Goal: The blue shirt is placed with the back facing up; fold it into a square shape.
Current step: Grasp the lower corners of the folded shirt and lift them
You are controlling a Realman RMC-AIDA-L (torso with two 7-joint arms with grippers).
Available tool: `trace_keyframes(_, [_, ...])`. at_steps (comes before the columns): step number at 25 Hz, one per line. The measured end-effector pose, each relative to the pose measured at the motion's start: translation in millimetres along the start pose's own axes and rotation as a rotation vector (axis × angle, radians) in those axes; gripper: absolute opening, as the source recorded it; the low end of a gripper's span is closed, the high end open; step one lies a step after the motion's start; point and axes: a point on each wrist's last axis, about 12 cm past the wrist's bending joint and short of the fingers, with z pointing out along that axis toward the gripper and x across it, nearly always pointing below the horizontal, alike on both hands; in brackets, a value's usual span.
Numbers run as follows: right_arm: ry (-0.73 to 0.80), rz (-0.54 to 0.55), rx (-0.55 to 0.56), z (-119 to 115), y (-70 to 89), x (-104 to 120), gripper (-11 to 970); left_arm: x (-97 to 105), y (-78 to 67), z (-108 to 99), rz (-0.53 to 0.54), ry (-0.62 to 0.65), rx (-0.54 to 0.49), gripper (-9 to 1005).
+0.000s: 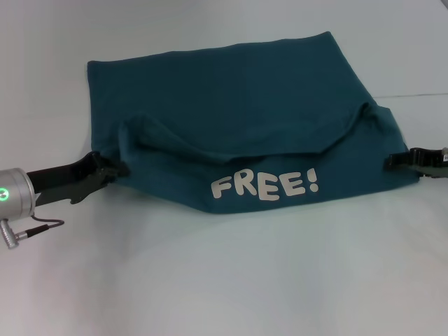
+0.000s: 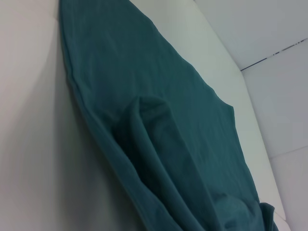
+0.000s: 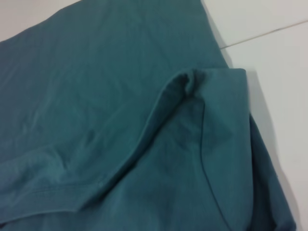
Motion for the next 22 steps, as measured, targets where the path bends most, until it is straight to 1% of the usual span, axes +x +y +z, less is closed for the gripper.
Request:
trace_keyframes(3, [0.002,0.000,-0.002,0,0.1,0,673,0,-0.1,0,0.000,0.001,0.001,35])
trace_keyframes(9, [0.010,-0.006,-0.005,0,1.3,0,536,0,0.0,0,-0.001,0.000,0.000,35])
trace_keyframes(14, [0.017,0.000,-0.020,-5,-0.3,-2,421,0,-0.3,0,-0.002,0.001,0.001,35])
trace_keyframes(19, [0.021,0.002,-0.032,-11,-2.3,-4,185,0,-1.0,0,-0.001,0.004,0.004,35])
trace_keyframes(22, [0.033,-0.001,-0.057,-19,-2.7,-6,109,0,-2.6,-2,0.007,0.021,0.014,35])
